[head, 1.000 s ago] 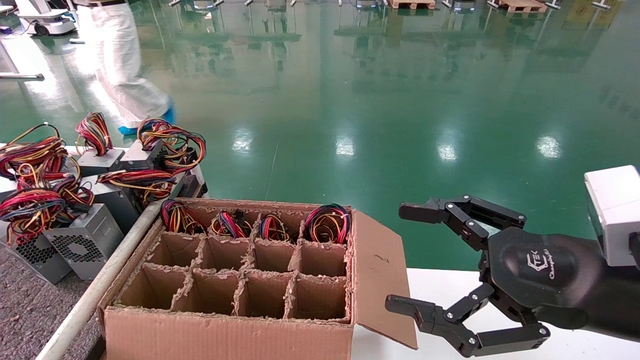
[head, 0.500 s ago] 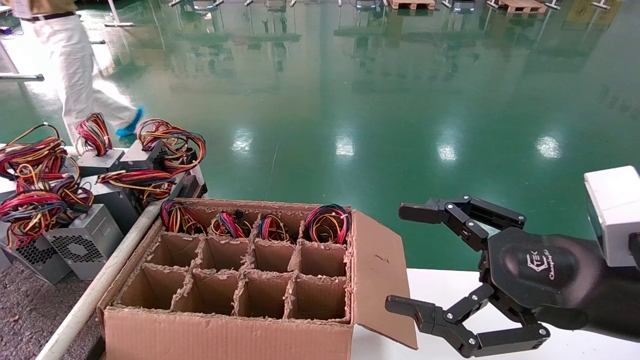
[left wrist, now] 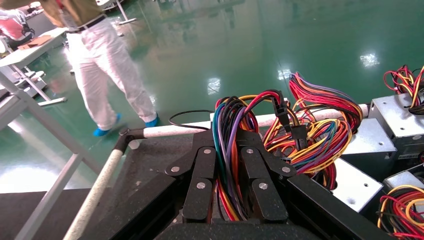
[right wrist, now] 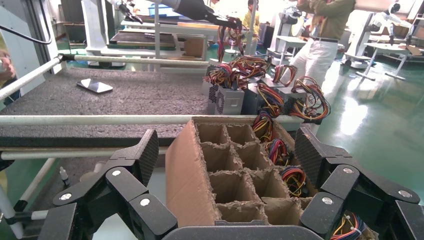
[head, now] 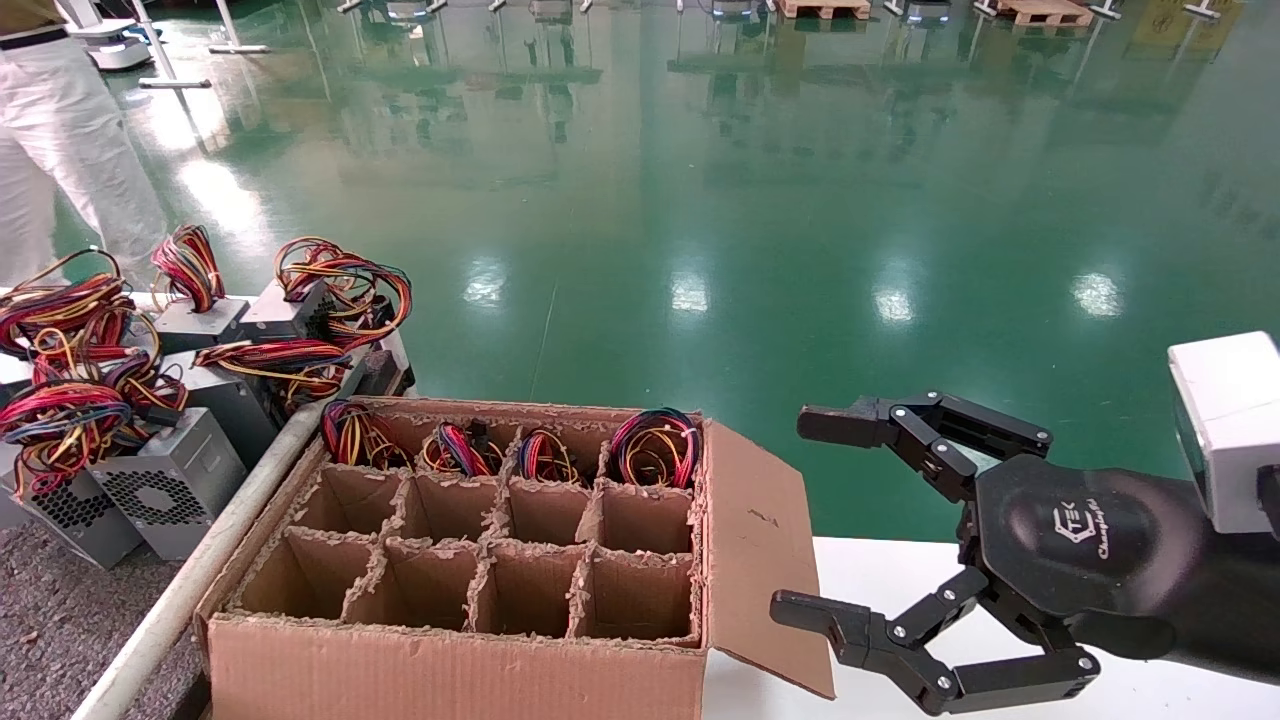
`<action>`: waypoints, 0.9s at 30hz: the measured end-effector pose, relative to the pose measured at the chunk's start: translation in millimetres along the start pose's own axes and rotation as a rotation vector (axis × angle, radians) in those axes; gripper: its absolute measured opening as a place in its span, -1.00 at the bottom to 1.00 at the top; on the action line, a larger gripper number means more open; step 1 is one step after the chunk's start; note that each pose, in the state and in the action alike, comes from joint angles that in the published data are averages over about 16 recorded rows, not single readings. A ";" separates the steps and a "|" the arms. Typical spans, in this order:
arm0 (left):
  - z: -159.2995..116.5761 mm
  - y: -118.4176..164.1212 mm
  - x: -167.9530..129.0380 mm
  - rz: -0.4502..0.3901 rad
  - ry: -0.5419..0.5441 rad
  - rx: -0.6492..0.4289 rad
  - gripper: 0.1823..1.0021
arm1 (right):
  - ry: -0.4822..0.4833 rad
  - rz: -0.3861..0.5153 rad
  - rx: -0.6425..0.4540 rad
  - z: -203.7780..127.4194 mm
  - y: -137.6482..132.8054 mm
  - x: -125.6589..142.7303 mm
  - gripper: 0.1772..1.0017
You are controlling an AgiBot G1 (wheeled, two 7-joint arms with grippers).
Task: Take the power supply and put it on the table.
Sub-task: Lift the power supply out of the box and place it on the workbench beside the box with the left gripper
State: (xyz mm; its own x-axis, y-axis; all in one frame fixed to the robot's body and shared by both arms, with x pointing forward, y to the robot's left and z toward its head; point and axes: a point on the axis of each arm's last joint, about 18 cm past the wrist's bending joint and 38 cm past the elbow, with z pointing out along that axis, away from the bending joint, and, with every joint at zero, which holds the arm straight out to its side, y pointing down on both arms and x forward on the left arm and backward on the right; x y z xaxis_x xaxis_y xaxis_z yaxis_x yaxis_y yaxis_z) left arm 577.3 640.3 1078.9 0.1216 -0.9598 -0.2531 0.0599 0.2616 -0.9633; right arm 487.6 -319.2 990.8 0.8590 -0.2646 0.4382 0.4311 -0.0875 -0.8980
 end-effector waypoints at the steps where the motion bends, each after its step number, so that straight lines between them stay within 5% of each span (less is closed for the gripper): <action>1: 1.4 1.0 1.2 0.000 0.000 -0.001 -0.92 | 0.000 0.000 0.000 0.0 0.0 0.0 1.00; 27: 7.4 29.6 25.6 0.017 0.095 -0.043 -0.92 | 0.000 0.000 0.000 -0.1 0.0 0.1 1.00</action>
State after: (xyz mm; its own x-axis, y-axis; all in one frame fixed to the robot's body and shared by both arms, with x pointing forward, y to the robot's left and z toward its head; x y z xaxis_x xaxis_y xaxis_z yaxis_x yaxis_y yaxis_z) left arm 589.5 624.2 1044.6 0.0275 -0.9611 -0.2749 0.0158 0.2754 -0.9612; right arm 487.6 -319.3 990.8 0.8590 -0.2651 0.4380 0.4310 -0.0875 -0.8981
